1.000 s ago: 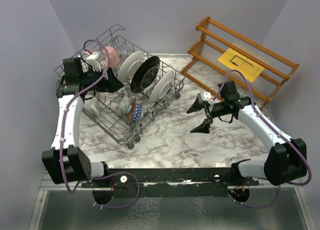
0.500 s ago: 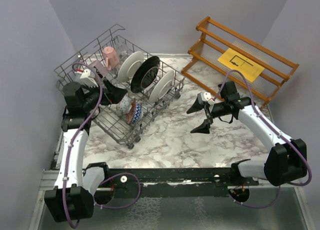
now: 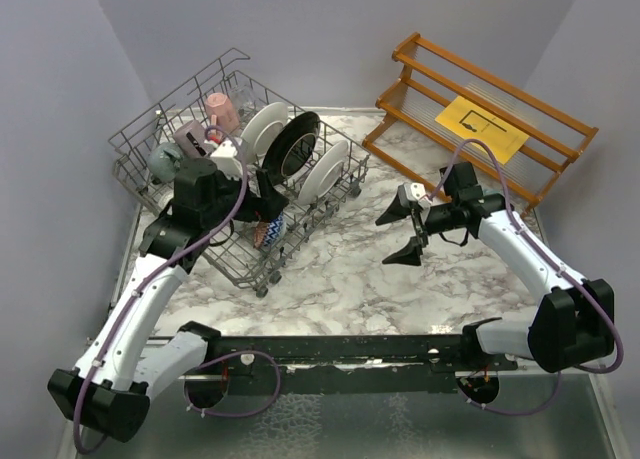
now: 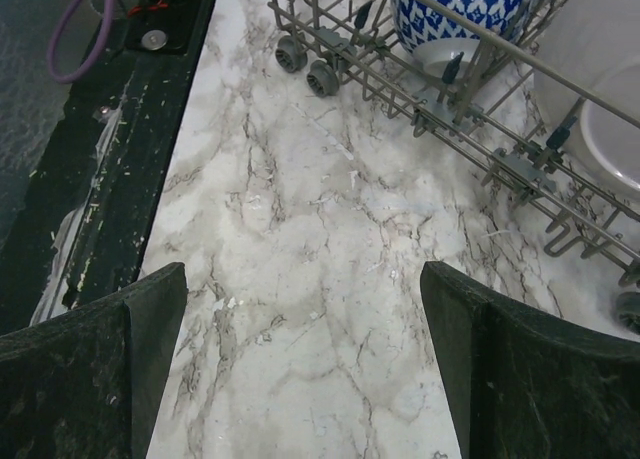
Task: Load the mixed dishes into the dish rack
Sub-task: Adjust the dish rack at the center of the board.
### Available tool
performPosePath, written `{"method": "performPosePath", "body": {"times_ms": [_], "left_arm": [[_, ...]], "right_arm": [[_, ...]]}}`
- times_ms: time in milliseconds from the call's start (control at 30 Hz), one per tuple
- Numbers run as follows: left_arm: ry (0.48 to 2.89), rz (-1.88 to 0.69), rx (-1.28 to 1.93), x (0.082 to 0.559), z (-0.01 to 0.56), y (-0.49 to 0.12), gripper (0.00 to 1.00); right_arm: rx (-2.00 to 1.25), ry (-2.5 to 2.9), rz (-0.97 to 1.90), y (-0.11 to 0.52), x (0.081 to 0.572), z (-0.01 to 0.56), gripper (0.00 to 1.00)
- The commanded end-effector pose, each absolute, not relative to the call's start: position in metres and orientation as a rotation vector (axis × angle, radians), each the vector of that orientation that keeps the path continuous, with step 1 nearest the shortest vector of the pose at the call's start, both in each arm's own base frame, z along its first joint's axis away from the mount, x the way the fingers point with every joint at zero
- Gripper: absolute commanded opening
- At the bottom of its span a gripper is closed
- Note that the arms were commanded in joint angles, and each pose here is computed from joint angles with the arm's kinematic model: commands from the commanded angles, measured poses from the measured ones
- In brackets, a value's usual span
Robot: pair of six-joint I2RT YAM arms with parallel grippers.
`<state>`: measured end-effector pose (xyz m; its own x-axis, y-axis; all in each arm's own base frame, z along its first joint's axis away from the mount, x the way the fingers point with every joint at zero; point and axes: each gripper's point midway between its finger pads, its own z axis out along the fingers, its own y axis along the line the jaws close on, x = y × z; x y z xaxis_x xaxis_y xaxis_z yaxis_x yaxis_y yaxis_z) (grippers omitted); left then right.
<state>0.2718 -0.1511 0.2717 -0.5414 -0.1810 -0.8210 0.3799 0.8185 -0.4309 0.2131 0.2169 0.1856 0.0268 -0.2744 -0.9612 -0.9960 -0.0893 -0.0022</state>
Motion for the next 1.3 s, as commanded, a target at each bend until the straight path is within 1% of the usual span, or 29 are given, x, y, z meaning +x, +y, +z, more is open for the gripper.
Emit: {"method": "performPosePath", "body": {"times_ms": [0,133,200,233,300,333,400,467,533,600,667,700,800,900,1133,1267], "left_arm": [[2.148,-0.578,0.209,0.256,0.258,-0.157,0.83],[2.294,-0.423,0.316,0.240,0.232,-0.178,0.80],[2.340,-0.272,0.348,0.238,0.221,-0.176,0.80],[2.352,-0.190,0.346,0.241,0.217,-0.172,0.77],[2.385,-0.113,0.351,0.243,0.210,-0.168,0.73],[2.398,-0.094,0.358,0.243,0.207,-0.168,0.70],[2.435,-0.064,0.376,0.243,0.197,-0.167,0.62],[2.481,-0.042,0.402,0.240,0.186,-0.168,0.57],[2.526,-0.059,0.438,0.235,0.175,-0.172,0.55],[2.551,-0.130,0.475,0.230,0.167,-0.182,0.43],[2.560,-0.215,0.495,0.226,0.165,-0.194,0.28],[2.563,-0.251,0.501,0.224,0.166,-0.199,0.23],[2.567,-0.340,0.512,0.220,0.168,-0.211,0.15],[2.562,-0.403,0.527,0.220,0.168,-0.221,0.00],[2.441,-0.629,0.539,0.241,0.186,-0.269,0.00],[2.408,-0.703,0.547,0.254,0.192,-0.292,0.00]], "right_arm": [[-1.454,1.352,1.098,0.208,0.217,0.192,1.00],[-1.427,1.376,1.076,0.201,0.224,0.190,1.00],[-1.416,1.385,1.069,0.198,0.227,0.190,1.00],[-1.411,1.390,1.066,0.197,0.228,0.189,1.00],[-1.400,1.397,1.064,0.194,0.230,0.189,1.00],[-1.395,1.401,1.061,0.193,0.231,0.188,1.00],[-1.388,1.410,1.056,0.191,0.233,0.187,1.00],[-1.383,1.416,1.051,0.189,0.235,0.186,1.00],[-1.379,1.420,1.048,0.188,0.236,0.186,1.00],[-1.375,1.423,1.049,0.188,0.236,0.185,1.00],[-1.374,1.427,1.048,0.187,0.237,0.184,1.00],[-1.374,1.426,1.048,0.187,0.237,0.184,1.00],[-1.372,1.425,1.046,0.187,0.237,0.185,1.00],[-1.373,1.425,1.041,0.186,0.238,0.185,1.00],[-1.373,1.421,1.027,0.184,0.238,0.187,1.00],[-1.369,1.420,1.023,0.183,0.239,0.188,1.00]]}}
